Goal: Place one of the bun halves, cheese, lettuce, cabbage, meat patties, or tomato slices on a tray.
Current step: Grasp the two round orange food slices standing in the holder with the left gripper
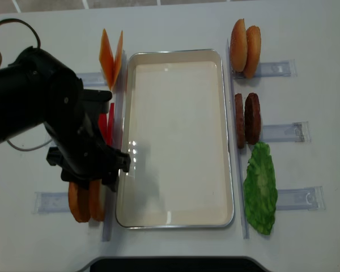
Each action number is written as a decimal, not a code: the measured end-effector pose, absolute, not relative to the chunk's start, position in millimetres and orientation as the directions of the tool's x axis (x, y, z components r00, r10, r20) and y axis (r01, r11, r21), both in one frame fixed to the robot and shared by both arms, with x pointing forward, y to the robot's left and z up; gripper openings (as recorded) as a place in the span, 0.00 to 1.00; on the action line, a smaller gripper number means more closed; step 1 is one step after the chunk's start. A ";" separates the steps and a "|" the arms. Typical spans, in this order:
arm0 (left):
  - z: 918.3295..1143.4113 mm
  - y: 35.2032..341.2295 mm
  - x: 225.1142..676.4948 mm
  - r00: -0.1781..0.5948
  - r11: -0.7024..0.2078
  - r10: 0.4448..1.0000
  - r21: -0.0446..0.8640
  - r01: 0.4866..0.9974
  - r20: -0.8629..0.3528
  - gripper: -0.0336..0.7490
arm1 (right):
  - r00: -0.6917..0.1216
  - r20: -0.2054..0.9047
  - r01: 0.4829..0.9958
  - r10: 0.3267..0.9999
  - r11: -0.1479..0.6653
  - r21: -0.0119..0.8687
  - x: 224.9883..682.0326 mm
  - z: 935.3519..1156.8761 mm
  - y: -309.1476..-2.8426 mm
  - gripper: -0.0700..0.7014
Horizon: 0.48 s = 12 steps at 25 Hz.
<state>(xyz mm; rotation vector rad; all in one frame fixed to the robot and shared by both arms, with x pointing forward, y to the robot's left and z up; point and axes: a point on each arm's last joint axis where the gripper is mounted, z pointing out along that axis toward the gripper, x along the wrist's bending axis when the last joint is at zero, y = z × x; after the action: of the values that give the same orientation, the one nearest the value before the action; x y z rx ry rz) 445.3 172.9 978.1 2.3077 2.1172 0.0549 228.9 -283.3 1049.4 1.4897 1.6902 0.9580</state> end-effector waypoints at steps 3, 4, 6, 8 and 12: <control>978.1 173.3 444.7 0.086 -0.086 0.996 0.024 0.996 0.023 0.62 | -0.114 -0.020 0.493 0.993 0.074 0.867 228.9 1049.4 -283.3 0.34; 978.1 173.4 444.6 0.085 -0.086 0.996 0.023 0.996 0.024 0.60 | -0.114 -0.020 0.493 0.993 0.074 0.867 228.9 1049.4 -283.3 0.34; 978.1 173.4 444.6 0.085 -0.086 0.996 0.023 0.996 0.024 0.57 | -0.114 -0.020 0.493 0.993 0.074 0.867 228.9 1049.4 -283.3 0.34; 978.1 173.5 444.6 0.086 -0.086 0.996 0.023 0.996 0.025 0.55 | -0.114 -0.020 0.493 0.993 0.074 0.867 228.9 1049.4 -283.3 0.34; 978.1 173.5 444.5 0.086 -0.086 0.996 0.022 0.996 0.025 0.52 | -0.114 -0.020 0.493 0.993 0.074 0.867 228.9 1049.4 -283.3 0.34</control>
<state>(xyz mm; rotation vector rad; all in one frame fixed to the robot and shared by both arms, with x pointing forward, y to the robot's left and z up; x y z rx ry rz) 444.5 173.5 978.1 2.3151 2.1242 0.0523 228.9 -283.3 1049.4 1.4897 1.6902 0.9580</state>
